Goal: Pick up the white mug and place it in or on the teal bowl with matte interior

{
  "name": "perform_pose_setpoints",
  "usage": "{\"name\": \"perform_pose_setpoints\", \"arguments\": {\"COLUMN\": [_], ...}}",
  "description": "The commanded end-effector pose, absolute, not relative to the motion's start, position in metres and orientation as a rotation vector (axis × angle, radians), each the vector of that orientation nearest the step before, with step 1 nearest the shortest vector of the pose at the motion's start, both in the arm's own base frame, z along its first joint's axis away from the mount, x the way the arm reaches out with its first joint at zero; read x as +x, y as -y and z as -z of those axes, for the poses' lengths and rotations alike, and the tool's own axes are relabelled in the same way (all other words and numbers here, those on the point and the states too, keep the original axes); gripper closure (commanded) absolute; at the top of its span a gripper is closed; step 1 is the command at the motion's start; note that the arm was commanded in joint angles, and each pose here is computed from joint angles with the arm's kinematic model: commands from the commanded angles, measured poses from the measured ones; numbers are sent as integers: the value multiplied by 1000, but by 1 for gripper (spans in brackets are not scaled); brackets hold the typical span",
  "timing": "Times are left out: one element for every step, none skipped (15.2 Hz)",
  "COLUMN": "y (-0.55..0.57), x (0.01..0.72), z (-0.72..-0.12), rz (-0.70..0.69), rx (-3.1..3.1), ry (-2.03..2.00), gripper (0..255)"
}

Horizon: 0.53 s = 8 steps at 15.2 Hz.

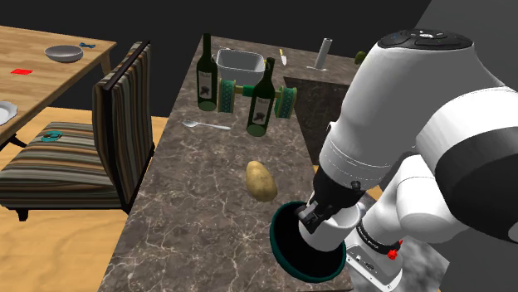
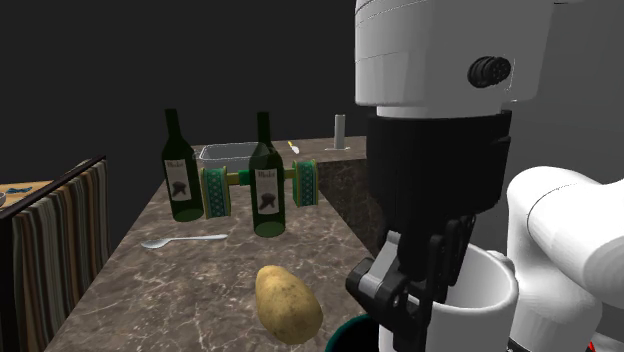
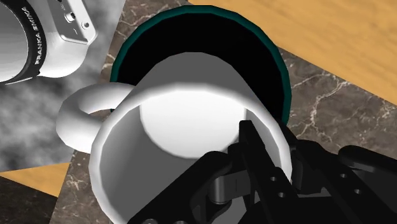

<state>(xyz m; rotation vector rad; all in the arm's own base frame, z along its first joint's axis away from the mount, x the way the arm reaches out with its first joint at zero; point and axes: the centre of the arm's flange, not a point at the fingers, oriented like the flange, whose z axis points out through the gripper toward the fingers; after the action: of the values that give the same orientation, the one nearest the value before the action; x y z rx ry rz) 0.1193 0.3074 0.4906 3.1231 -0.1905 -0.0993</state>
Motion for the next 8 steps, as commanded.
{"name": "perform_pose_setpoints", "arguments": {"y": [-308, -308, -308, -308, -308, -308, -308, -308], "x": [119, 119, 119, 119, 119, 119, 119, 119], "z": [-480, -474, -469, -464, -458, -453, -448, -447], "rz": [99, 99, 99, 99, 99, 99, 99, 99], "rx": [3123, 3123, 3123, 3123, 3123, 3123, 3123, 3123], "ry": [191, 191, 191, 191, 191, 191, 191, 191], "gripper": [255, 255, 255, 255, 255, 255, 255, 255]}}
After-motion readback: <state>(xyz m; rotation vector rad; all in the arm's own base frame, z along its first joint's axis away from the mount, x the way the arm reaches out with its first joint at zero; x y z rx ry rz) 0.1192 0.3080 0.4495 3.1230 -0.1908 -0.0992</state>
